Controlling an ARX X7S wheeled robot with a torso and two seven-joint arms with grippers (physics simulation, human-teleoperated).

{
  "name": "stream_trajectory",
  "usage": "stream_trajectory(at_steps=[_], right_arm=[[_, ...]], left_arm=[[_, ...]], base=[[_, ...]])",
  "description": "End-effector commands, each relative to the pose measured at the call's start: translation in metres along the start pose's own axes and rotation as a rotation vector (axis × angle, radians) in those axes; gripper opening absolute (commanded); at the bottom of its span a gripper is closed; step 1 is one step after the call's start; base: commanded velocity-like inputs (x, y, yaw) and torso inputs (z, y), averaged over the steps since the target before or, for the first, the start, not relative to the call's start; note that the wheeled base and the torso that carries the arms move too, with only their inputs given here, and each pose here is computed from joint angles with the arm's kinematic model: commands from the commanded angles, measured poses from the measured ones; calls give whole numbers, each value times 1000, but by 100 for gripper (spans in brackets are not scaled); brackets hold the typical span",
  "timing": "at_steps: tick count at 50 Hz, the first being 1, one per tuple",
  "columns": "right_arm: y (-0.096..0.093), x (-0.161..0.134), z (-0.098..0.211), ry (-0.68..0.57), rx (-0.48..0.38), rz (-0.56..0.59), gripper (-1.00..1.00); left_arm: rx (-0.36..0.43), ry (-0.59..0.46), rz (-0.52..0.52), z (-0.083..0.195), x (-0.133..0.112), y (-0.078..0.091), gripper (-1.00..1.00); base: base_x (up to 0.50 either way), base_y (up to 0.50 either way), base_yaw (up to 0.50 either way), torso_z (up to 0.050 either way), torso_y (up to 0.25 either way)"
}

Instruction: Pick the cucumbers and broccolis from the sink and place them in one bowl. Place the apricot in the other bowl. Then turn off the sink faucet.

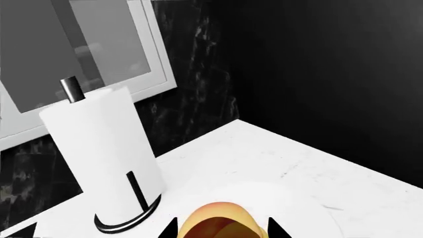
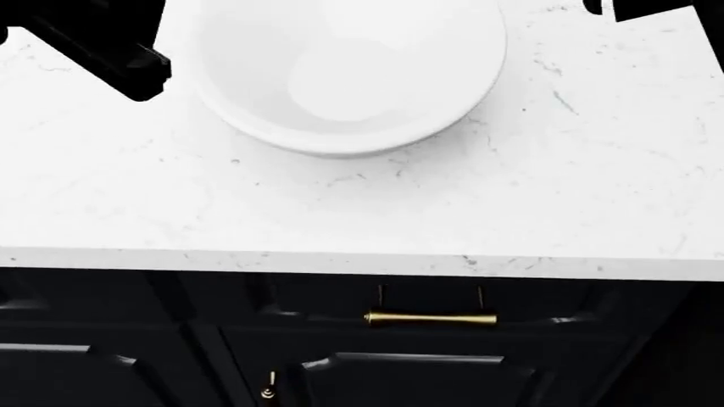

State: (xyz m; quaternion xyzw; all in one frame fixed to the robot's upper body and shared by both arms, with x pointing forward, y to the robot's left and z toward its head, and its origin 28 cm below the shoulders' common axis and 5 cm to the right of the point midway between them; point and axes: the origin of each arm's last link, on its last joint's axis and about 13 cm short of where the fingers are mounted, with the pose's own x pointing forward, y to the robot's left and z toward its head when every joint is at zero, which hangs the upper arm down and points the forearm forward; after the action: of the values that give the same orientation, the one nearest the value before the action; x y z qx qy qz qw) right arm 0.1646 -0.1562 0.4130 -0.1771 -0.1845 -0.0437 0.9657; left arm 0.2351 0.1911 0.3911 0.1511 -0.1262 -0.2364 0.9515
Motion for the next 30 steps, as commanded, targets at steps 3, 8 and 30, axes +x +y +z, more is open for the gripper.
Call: stream_trajectory(at_steps=[3, 8, 30], right_arm=[[0, 1, 4, -37, 25, 14, 100], [0, 2, 5, -43, 26, 15, 100], [2, 4, 1, -37, 30, 23, 100]], left_arm=[[-142, -5, -242, 32, 16, -14, -100], [-152, 7, -286, 43, 12, -16, -100], [-249, 126, -451, 50, 19, -25, -100]], base=[[0, 0, 0, 0, 0], [0, 0, 0, 0, 0], [0, 0, 0, 0, 0]])
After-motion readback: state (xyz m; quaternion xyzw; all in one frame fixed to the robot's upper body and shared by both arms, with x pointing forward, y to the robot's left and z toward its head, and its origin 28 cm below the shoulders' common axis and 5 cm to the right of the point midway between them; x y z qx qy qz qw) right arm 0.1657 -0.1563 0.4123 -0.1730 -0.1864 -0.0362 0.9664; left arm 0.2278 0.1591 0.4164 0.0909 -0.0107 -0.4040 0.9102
